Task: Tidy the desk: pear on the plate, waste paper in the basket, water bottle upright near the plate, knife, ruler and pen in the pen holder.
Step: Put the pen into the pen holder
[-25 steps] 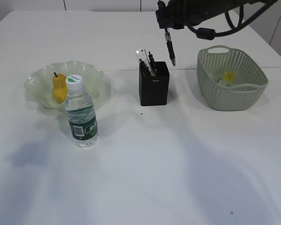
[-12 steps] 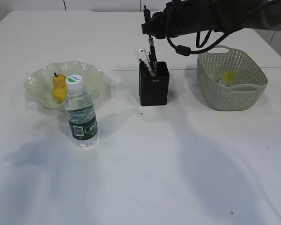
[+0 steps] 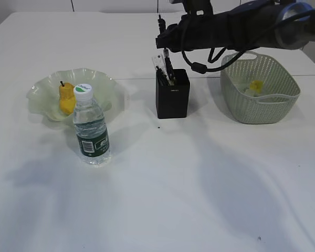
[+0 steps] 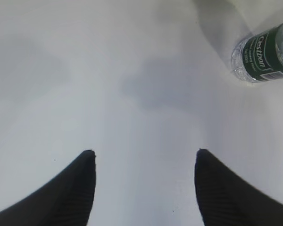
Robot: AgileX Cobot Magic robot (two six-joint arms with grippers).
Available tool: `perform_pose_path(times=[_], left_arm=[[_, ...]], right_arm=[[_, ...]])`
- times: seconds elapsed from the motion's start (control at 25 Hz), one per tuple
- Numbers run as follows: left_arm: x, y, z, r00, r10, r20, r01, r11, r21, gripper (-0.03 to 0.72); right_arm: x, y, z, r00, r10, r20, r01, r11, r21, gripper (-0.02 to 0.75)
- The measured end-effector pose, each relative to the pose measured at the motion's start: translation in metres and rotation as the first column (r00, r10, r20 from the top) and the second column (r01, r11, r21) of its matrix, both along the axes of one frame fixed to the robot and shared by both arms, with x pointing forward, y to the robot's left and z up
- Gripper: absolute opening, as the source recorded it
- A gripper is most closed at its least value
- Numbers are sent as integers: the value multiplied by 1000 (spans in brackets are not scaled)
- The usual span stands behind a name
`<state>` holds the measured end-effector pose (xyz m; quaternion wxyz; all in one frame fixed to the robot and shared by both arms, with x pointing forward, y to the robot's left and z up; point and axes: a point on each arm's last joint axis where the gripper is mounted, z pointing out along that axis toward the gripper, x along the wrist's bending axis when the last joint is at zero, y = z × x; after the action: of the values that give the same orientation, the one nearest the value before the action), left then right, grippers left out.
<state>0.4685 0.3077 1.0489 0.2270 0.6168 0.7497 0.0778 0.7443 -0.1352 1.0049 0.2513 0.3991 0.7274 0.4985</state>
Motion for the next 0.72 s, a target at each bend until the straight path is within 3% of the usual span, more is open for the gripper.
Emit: perform_pose_path(times=[0.32, 0.72], left_arm=[[0, 0, 0, 1000, 0, 0, 0, 1000, 0, 466], [0, 0, 0, 1000, 0, 0, 0, 1000, 0, 466]], right_arm=[[5, -1, -24, 999, -7, -41, 6, 1000, -8, 153], [8, -18, -26, 998, 14, -65, -13, 1000, 10, 181]])
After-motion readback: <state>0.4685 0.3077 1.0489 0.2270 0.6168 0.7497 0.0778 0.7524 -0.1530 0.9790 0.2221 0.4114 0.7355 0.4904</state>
